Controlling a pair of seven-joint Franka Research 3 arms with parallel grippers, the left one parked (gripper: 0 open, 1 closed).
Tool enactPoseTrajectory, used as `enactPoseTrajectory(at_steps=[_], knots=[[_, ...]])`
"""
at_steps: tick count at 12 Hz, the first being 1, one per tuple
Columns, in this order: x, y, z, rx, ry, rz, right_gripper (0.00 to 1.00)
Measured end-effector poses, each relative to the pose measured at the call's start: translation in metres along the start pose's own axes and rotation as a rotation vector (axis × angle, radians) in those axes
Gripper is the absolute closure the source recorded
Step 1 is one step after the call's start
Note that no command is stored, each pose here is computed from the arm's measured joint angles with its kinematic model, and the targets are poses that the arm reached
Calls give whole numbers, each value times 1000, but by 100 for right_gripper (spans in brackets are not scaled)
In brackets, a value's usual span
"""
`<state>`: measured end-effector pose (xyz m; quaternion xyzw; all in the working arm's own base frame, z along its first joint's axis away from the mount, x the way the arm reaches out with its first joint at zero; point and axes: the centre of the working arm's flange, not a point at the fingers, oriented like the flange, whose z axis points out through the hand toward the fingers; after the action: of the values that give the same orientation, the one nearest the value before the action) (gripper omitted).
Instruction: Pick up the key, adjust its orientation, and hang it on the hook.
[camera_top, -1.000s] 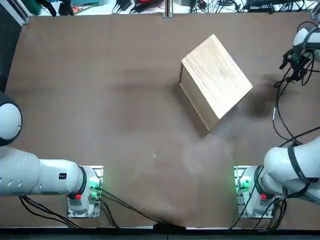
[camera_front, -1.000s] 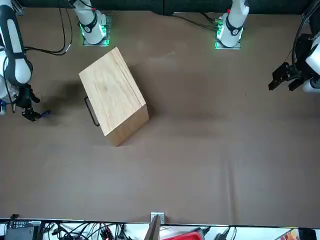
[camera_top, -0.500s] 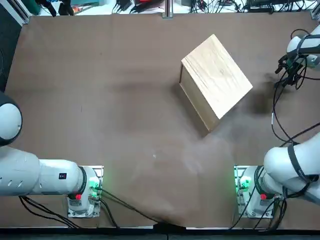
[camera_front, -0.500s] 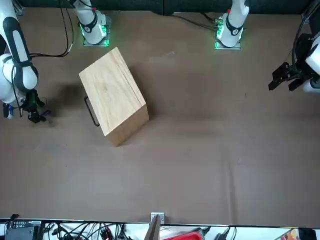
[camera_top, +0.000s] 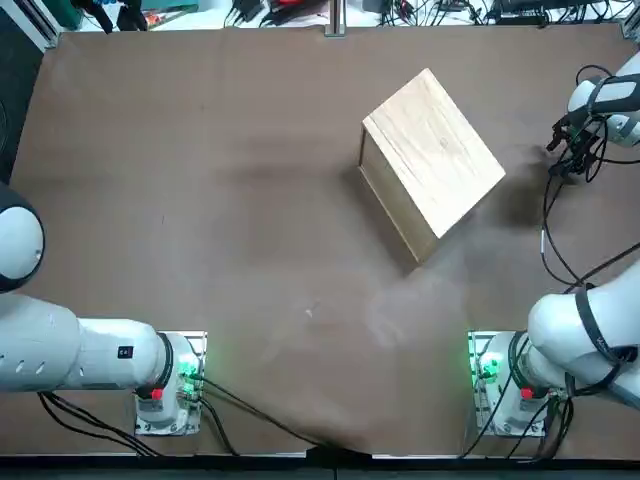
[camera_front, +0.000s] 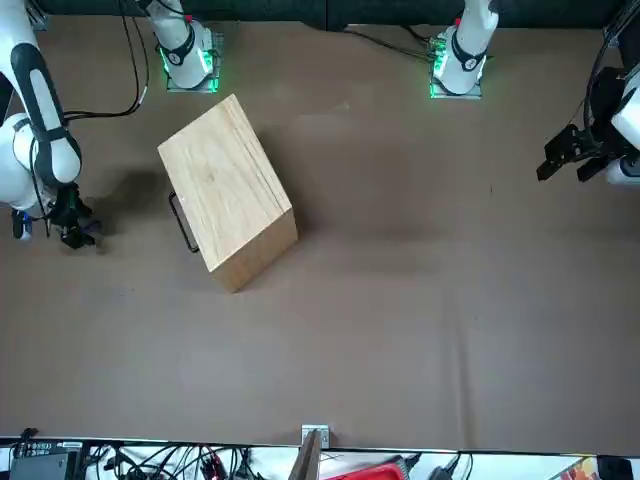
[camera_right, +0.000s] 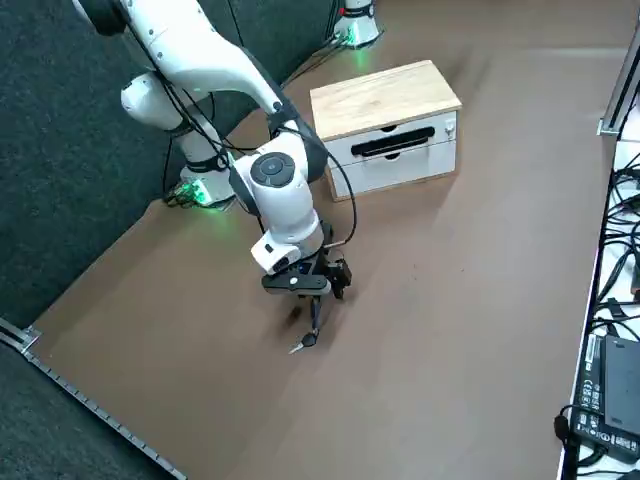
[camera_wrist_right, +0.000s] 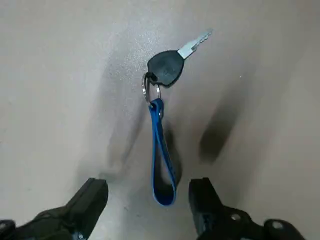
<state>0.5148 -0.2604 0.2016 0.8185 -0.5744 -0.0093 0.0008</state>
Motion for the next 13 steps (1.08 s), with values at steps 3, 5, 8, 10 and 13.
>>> enactPoseTrajectory(at_steps=[3, 5, 8, 10, 13], knots=[[0, 1, 3, 1, 1, -9, 0], [-1, 2, 6, 12, 14, -11, 0], [-7, 8, 14, 25, 28, -14, 0], [-7, 9, 16, 25, 29, -17, 0], [-5, 12, 16, 26, 30, -13, 3]])
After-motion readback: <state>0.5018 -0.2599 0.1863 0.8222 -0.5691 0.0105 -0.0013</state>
